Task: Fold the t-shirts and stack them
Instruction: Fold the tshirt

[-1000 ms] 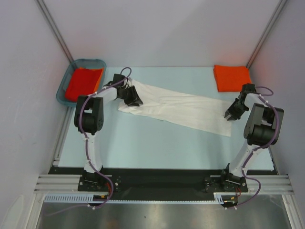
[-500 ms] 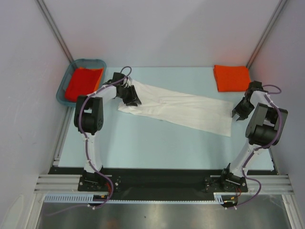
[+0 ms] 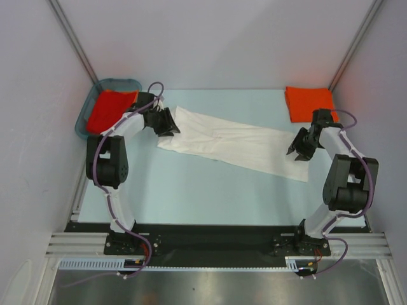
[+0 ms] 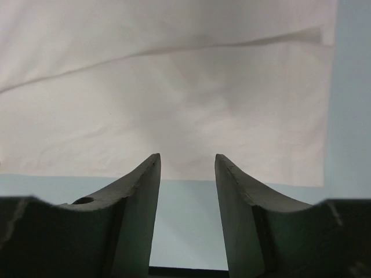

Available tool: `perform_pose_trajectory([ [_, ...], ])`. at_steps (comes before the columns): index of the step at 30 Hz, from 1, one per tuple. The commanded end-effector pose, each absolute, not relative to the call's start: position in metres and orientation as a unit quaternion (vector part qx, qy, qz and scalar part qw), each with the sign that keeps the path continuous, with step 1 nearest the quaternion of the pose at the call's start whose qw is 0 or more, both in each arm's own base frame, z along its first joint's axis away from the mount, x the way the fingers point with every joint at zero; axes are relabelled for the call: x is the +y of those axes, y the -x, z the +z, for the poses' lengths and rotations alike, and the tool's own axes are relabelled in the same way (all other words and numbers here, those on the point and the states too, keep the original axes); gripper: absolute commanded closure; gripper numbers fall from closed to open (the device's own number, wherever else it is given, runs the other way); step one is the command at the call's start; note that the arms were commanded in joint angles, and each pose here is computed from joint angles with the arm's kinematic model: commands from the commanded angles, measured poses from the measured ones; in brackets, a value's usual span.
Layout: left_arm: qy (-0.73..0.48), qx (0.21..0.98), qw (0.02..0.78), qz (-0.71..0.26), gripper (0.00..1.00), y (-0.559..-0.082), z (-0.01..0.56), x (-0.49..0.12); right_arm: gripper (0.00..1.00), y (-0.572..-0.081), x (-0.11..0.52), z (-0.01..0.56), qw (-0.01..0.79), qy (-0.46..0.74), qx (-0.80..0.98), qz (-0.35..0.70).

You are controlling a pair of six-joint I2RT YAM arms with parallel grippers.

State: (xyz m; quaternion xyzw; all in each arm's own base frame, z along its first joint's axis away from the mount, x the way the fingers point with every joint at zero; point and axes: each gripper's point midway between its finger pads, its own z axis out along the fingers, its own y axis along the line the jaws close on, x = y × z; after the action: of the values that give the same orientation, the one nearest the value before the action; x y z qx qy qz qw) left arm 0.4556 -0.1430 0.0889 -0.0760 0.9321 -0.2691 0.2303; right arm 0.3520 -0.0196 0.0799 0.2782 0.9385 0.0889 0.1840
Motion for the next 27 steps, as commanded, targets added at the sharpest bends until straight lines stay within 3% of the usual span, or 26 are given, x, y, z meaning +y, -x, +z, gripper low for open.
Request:
perform_pose_trajectory([
  [1, 0.101, 0.938, 0.207, -0.261, 0.57, -0.454, 0.058, -0.123, 0.53, -0.347, -0.002, 0.061, 0.159, -0.296, 0.933, 0.134],
  [4, 0.112, 0.944, 0.187, -0.246, 0.58, -0.452, 0.032, -0.109, 0.66, -0.334, -0.017, 0.045, 0.145, -0.32, 0.928, 0.122],
  [10, 0.117, 0.947, 0.172, -0.244, 0.6, -0.456, 0.009, -0.099, 0.76, -0.295, -0.049, 0.017, 0.101, -0.356, 0.926, 0.07],
  [16, 0.132, 0.954, 0.16, -0.215, 0.6, -0.456, 0.008, -0.09, 0.72, -0.27, -0.067, 0.0, 0.061, -0.388, 0.919, 0.041],
  [27, 0.119, 0.955, 0.162, -0.217, 0.58, -0.484, 0.03, -0.083, 0.63, -0.281, -0.049, 0.021, 0.087, -0.361, 0.926, 0.067],
])
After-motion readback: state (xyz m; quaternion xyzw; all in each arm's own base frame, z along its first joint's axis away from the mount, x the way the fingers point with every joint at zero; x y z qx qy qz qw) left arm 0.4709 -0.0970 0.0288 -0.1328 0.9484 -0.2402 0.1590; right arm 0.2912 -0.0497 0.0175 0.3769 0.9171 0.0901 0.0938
